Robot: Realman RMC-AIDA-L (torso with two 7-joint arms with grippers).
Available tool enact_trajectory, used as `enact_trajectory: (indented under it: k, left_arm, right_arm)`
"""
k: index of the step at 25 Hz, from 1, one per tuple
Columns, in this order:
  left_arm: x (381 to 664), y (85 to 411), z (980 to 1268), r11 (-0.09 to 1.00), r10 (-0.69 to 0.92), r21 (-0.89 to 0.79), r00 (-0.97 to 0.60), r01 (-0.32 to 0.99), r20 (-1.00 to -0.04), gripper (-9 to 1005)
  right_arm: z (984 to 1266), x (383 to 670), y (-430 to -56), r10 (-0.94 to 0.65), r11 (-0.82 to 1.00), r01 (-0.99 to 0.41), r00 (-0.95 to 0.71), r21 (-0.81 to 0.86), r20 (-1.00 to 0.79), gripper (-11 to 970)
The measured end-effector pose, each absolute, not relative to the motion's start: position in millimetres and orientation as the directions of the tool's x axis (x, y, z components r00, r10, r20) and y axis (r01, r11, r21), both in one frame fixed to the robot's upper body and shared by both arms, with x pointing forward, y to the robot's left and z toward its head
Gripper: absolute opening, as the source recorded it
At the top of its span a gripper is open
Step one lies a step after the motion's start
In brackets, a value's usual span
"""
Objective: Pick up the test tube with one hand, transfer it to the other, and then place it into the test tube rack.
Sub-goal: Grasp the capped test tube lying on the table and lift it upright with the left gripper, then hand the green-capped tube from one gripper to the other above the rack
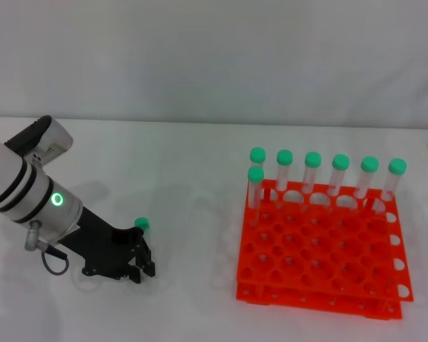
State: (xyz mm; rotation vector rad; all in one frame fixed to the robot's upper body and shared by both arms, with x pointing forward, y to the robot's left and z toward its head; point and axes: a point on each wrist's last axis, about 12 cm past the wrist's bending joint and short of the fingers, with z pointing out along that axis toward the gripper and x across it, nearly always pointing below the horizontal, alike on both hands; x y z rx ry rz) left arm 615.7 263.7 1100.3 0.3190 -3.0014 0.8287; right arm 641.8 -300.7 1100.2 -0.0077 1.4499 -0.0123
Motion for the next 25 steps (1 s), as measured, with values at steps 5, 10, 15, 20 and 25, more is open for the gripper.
enact_trajectory:
  k: [5, 10, 15, 20, 25]
  left_arm:
    - [617.2, 265.7, 1102.0, 0.841, -0.185, -0.508, -0.981, -0.185, 0.051, 214]
    - [623.4, 267.8, 1106.1, 0.843, -0.184, -0.514, -0.983, -0.156, -0.004, 194]
    - [638.5, 277.8, 1119.2, 0.83, -0.207, -0.552, -0.964, -0.083, -0.167, 198]
    - [652.8, 287.2, 1127.4, 0.818, -0.218, -0.574, -0.899, 0.043, -0.379, 201]
    - [657.9, 284.7, 1129.7, 0.796, -0.201, -0.577, -0.819, 0.183, -0.538, 205]
  right_arm:
    - [1099.2, 641.2, -300.7, -0.013, 1.0, 0.004, 0.118, -0.012, -0.993, 871]
    - [1097.8, 639.7, -302.1, -0.012, 1.0, 0.008, 0.115, -0.012, -0.993, 870]
    - [1097.9, 639.7, -302.7, -0.012, 1.0, 0.01, 0.115, -0.011, -0.993, 870]
    - [1098.7, 640.0, -303.3, -0.012, 1.0, 0.011, 0.118, -0.011, -0.993, 869]
    - [1100.2, 639.8, -303.9, -0.011, 1.0, 0.012, 0.129, -0.009, -0.992, 869]
